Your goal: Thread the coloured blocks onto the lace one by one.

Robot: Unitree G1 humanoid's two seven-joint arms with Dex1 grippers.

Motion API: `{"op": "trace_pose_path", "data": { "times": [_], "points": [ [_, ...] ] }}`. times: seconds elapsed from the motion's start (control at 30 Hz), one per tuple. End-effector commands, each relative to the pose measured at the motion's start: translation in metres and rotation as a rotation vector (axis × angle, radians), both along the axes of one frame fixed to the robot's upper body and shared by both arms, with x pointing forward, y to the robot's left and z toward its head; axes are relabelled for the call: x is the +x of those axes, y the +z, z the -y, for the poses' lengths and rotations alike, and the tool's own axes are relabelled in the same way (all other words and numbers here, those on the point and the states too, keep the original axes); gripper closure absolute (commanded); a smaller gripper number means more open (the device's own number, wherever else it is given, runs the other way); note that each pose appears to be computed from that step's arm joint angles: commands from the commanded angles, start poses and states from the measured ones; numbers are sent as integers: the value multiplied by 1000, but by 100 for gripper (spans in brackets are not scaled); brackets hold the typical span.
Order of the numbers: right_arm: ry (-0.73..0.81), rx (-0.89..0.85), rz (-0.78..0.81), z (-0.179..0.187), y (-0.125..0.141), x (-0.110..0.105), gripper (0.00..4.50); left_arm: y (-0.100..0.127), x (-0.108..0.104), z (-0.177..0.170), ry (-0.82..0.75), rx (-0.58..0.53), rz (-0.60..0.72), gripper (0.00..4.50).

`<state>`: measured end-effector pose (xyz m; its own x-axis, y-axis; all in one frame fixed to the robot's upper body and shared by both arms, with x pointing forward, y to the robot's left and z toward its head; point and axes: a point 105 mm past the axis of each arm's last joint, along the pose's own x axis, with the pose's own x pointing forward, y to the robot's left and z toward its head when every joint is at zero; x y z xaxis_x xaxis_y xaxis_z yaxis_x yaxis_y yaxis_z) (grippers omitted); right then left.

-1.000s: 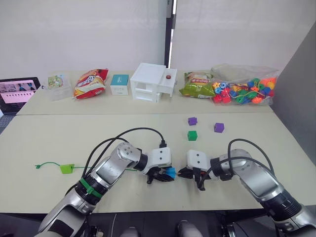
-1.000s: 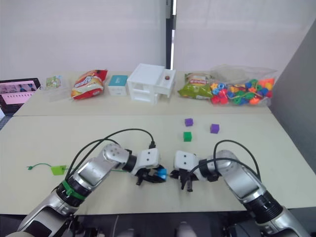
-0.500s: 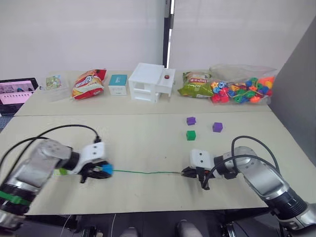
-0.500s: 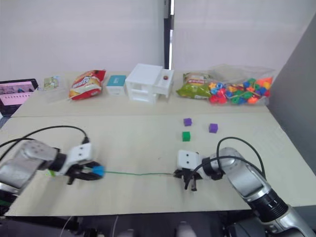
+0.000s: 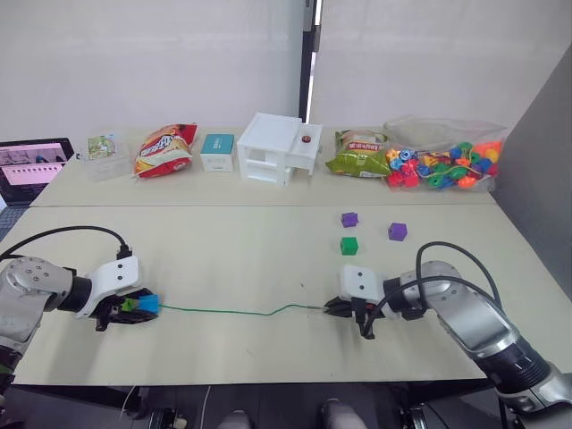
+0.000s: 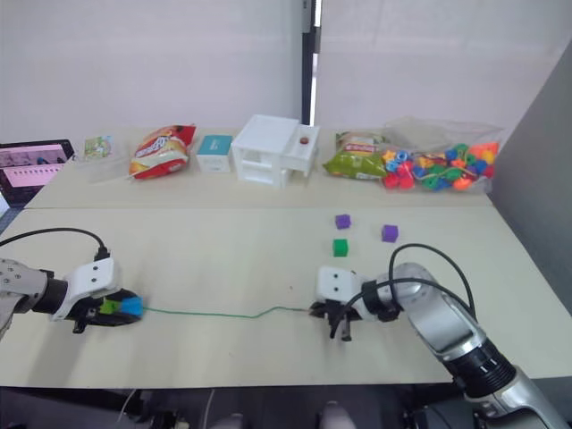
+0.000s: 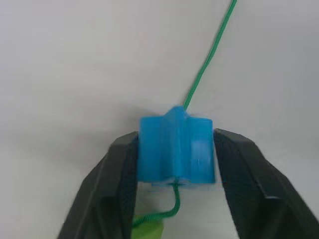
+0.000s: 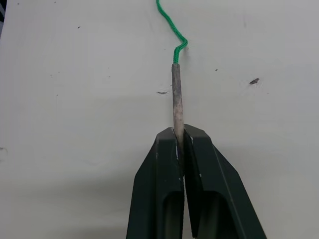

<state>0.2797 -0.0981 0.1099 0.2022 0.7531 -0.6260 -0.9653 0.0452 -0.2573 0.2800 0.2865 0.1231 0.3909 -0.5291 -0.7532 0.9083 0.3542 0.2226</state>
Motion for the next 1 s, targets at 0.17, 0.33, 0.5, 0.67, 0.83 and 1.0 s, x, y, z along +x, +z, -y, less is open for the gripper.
{"op": "trace_pose_path", "data": {
  "times": [0.17,0.33,0.5,0.67,0.83,1.0],
  "points": [
    [65,63,20,-34,23,-5,450,44,8,51,-103,-146,94,48],
    [62,38,21,-53,18,2,450,42,5,120,-227,-288,90,48],
    [53,-19,28,-59,10,10,450,20,4,166,-312,-317,96,48],
    [46,-41,28,-59,8,13,450,1,1,180,-332,-329,64,48],
    [46,-38,26,-60,9,12,450,-4,5,191,-340,-361,71,48],
    [49,-27,26,-62,12,10,450,-12,5,194,-348,-368,61,48]
  ]
}}
